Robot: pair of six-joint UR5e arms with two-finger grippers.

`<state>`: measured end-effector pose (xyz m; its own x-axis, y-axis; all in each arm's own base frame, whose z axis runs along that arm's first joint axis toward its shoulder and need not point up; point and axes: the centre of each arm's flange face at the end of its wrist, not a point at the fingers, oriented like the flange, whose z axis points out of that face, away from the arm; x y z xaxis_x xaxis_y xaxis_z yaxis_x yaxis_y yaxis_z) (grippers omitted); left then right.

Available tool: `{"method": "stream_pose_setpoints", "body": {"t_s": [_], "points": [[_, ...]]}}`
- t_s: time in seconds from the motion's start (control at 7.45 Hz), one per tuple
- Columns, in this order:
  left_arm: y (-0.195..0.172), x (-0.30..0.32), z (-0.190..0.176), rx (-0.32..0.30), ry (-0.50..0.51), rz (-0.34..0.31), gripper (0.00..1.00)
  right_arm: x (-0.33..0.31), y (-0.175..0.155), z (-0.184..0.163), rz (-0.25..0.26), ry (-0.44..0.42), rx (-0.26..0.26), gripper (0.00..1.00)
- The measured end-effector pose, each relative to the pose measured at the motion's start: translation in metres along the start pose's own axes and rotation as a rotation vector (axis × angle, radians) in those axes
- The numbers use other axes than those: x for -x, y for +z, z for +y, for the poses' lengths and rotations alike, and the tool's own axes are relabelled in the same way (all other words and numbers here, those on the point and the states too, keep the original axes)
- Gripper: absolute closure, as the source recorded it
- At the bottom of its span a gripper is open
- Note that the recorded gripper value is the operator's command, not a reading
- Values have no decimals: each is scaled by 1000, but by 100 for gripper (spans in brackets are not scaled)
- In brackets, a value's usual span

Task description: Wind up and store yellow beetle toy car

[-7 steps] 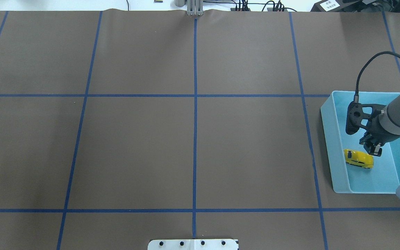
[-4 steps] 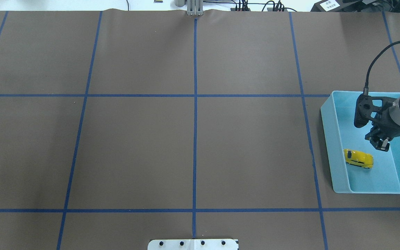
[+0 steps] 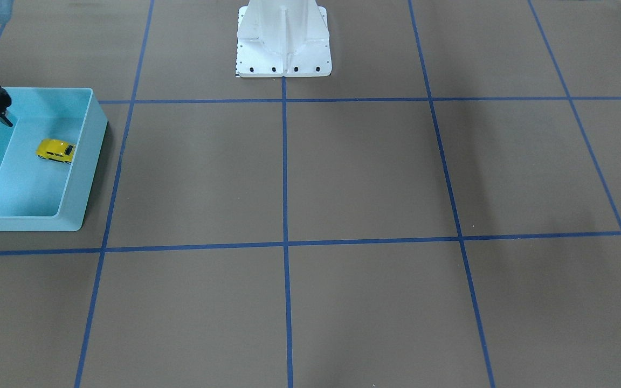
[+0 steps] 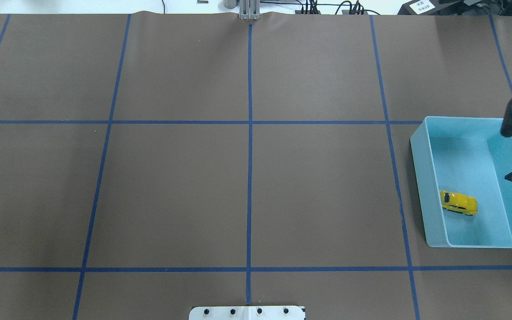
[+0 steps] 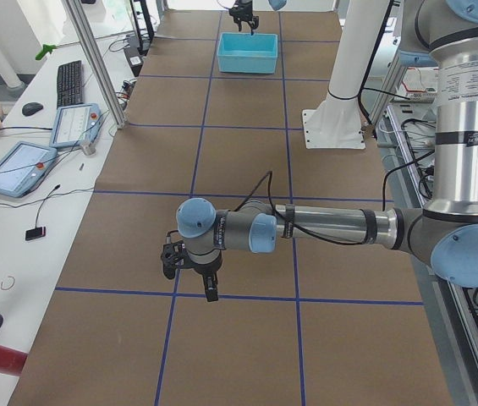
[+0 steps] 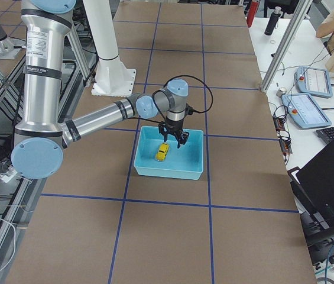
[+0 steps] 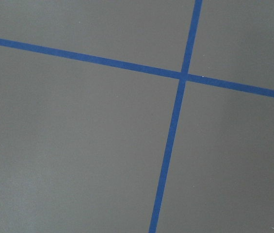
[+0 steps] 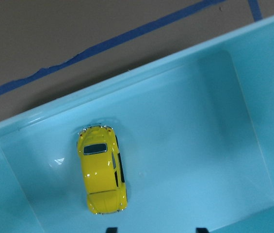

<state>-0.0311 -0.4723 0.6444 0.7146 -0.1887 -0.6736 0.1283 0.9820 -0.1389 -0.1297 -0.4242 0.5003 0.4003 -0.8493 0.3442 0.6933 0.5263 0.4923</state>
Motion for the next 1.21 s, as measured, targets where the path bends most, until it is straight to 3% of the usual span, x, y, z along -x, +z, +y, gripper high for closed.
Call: {"method": "stream_pose_setpoints", "body": {"t_s": [0.4, 0.67, 0.81, 1.21], "points": [[-1, -1, 0, -2, 3, -1, 0, -98, -15, 124, -47, 396, -43, 1], [0, -1, 0, -2, 4, -1, 0, -125, -14, 209, -148, 691, -41, 0], [0, -1, 0, -2, 3, -1, 0, -131, -19, 223, -187, 818, -30, 0], [0, 0, 0, -1, 3, -1, 0, -141, -31, 224, -199, 1061, -8, 0]]}}
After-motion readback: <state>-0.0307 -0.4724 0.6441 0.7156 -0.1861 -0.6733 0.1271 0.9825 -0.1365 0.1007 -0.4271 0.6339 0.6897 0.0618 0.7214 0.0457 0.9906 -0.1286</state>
